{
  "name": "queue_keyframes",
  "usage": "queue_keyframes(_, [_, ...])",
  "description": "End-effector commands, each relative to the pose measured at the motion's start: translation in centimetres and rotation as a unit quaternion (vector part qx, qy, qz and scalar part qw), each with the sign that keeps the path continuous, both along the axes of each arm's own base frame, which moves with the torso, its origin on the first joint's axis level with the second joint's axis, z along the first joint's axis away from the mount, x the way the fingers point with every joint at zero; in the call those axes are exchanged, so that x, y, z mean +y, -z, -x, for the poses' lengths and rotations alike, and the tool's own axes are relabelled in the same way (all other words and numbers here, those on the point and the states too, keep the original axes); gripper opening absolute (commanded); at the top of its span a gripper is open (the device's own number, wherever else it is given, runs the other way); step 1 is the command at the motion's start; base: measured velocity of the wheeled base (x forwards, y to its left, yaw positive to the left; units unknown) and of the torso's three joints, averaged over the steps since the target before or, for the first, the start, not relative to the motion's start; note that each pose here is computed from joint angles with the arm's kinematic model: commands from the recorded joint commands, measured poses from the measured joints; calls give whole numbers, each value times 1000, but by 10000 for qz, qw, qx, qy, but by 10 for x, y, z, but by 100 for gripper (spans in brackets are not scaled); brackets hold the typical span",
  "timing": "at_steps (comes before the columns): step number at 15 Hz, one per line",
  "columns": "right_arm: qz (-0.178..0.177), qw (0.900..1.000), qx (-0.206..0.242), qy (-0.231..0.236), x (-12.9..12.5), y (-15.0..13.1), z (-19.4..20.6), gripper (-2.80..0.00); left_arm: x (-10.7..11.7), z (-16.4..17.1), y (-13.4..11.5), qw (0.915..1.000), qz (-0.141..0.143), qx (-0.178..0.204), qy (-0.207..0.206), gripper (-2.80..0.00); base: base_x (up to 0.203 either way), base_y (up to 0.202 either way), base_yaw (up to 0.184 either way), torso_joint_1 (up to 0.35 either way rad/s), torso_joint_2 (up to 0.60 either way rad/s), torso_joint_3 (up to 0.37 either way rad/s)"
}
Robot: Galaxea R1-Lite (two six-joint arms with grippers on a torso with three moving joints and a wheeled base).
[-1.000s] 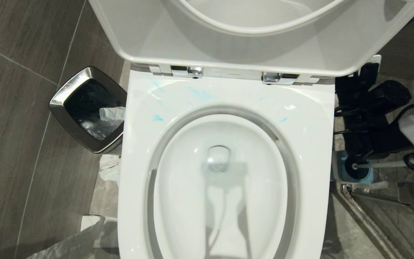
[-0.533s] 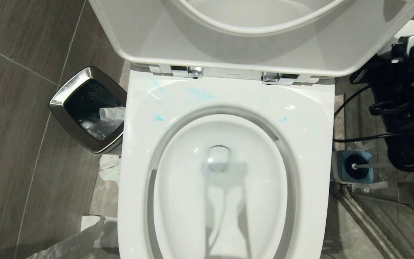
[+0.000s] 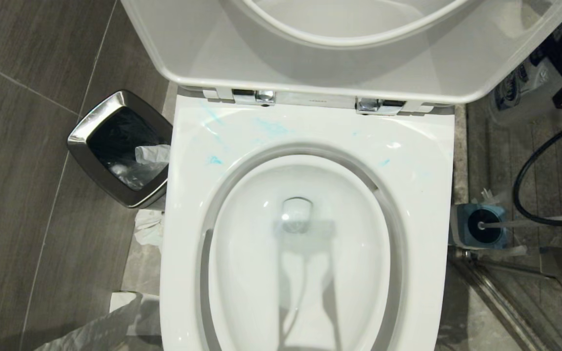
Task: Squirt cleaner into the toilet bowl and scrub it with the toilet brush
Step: Pour in the cleaning agent
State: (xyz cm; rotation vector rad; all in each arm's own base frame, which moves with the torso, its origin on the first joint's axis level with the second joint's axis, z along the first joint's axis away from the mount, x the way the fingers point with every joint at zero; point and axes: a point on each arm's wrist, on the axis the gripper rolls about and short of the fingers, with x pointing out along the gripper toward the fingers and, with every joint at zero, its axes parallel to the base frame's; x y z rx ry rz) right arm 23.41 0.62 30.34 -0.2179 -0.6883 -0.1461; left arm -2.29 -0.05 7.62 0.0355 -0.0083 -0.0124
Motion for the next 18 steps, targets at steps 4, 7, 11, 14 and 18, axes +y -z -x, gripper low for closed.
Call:
queue_keyframes(4, [-179, 9995, -204, -171, -3, -15, 86, -280, 0, -1, 2, 10000, 1, 40, 6, -280, 0, 0, 0, 0, 0, 0])
queue_keyframes(7, [-419, 9985, -2, -366, -4, -12, 120, -280, 0, -1, 2, 10000, 0, 40, 0, -280, 0, 0, 0, 0, 0, 0])
queue_keyframes(11, [-644, 9953, 405, -601, -5, -7, 146, -280, 0, -1, 2, 10000, 1, 40, 5, -280, 0, 0, 0, 0, 0, 0])
queue_keyframes(14, [-450, 9933, 621, -869, -4, -3, 159, -280, 0, -1, 2, 10000, 1, 40, -1, -280, 0, 0, 0, 0, 0, 0])
queue_keyframes(18, [-261, 9927, 769, -888, -3, -1, 163, -280, 0, -1, 2, 10000, 1, 40, -1, -280, 0, 0, 0, 0, 0, 0])
